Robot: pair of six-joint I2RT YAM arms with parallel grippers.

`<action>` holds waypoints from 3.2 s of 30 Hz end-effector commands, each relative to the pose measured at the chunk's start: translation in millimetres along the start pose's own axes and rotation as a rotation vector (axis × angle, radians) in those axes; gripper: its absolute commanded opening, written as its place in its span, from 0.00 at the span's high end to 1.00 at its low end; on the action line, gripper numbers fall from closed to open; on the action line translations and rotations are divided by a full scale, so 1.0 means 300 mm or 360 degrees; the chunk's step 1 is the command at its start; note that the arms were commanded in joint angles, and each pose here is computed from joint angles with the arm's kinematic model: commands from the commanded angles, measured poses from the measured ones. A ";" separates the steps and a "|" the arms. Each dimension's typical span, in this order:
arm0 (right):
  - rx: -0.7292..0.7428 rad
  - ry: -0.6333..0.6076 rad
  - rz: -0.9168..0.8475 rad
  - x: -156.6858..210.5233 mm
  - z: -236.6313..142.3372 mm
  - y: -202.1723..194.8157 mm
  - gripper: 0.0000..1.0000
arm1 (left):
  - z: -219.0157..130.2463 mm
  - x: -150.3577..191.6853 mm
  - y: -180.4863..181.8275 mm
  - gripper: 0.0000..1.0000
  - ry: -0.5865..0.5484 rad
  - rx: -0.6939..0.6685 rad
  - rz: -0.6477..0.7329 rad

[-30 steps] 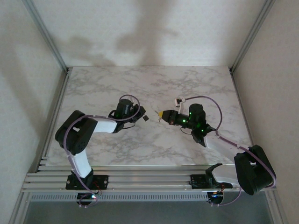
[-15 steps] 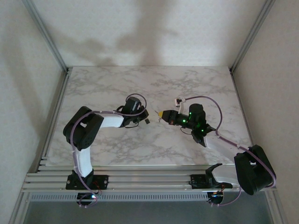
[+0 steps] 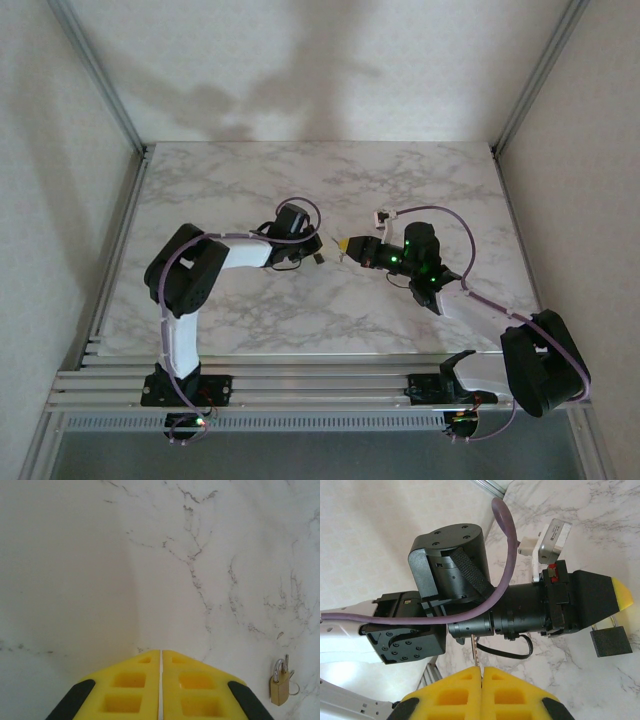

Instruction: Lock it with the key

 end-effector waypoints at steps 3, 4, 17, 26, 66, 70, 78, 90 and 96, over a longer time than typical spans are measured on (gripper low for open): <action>0.0015 -0.0013 0.0001 -0.001 -0.001 -0.013 1.00 | 0.038 0.014 0.037 0.88 0.0010 -0.0115 0.0041; 0.0013 -0.0011 0.0001 -0.002 0.000 -0.013 1.00 | 0.040 0.014 0.038 0.86 0.0012 -0.0119 0.0042; 0.0015 -0.0009 0.0004 -0.002 0.001 -0.015 1.00 | 0.039 -0.009 0.026 0.77 -0.0014 -0.0164 0.0071; 0.0041 -0.0016 0.0008 -0.003 -0.001 -0.020 1.00 | 0.002 -0.038 0.027 0.70 -0.0075 -0.0188 0.0068; 0.0260 -0.0037 0.0070 0.002 -0.004 -0.081 1.00 | -0.175 0.070 -0.037 0.64 -0.0125 0.0089 -0.0095; 0.0272 -0.0046 0.0085 0.008 -0.001 -0.098 1.00 | -0.216 0.042 -0.034 0.64 -0.0191 0.0076 -0.0082; 0.0401 -0.0098 0.0166 0.019 0.019 -0.178 1.00 | -0.285 0.014 -0.004 0.59 -0.0290 -0.0041 0.0016; 0.0613 -0.0092 0.0378 0.061 0.136 -0.316 1.00 | -0.376 -0.006 0.072 0.38 -0.0396 -0.0189 0.0097; 0.0660 -0.0081 0.0463 0.082 0.188 -0.366 1.00 | -0.423 -0.022 0.093 0.20 -0.0470 -0.0253 0.0142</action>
Point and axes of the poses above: each hand's point on the last joint's axis, 136 mm out from that joint toward the fingers, its own z axis out along the fingers, its own y axis along the line the jaws close on, x = y × z, the point moved 6 cm from there along -z, back along the fingers
